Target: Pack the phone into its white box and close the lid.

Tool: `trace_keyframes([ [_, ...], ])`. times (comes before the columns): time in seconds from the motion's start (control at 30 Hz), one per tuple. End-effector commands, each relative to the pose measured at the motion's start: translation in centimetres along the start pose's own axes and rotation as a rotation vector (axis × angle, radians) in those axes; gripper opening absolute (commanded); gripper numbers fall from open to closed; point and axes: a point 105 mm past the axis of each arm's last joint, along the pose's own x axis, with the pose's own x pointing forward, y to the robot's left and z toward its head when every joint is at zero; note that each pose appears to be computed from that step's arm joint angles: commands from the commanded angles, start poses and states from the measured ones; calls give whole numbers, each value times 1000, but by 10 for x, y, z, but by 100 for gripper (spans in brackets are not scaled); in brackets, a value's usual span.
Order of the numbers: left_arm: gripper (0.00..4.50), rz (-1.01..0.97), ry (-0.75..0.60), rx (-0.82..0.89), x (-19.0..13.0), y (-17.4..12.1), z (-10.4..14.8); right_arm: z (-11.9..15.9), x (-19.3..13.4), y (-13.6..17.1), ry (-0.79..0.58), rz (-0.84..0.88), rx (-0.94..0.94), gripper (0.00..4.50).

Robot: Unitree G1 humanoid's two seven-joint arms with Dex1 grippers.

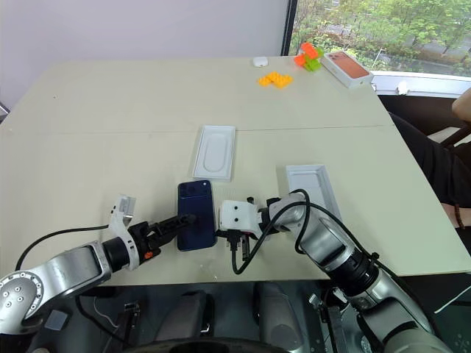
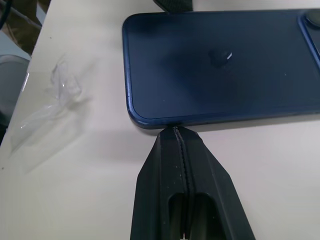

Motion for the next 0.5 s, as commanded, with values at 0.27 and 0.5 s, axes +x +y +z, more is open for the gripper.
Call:
trace_keyframes([
  [0.27,447,-29,-11,-22,2,-2,1,7,-3,-10,-14,-38,-35,0],
  [0.5,447,-107,-30,-44,8,-13,4,7,-1,-8,-19,-45,-30,0],
])
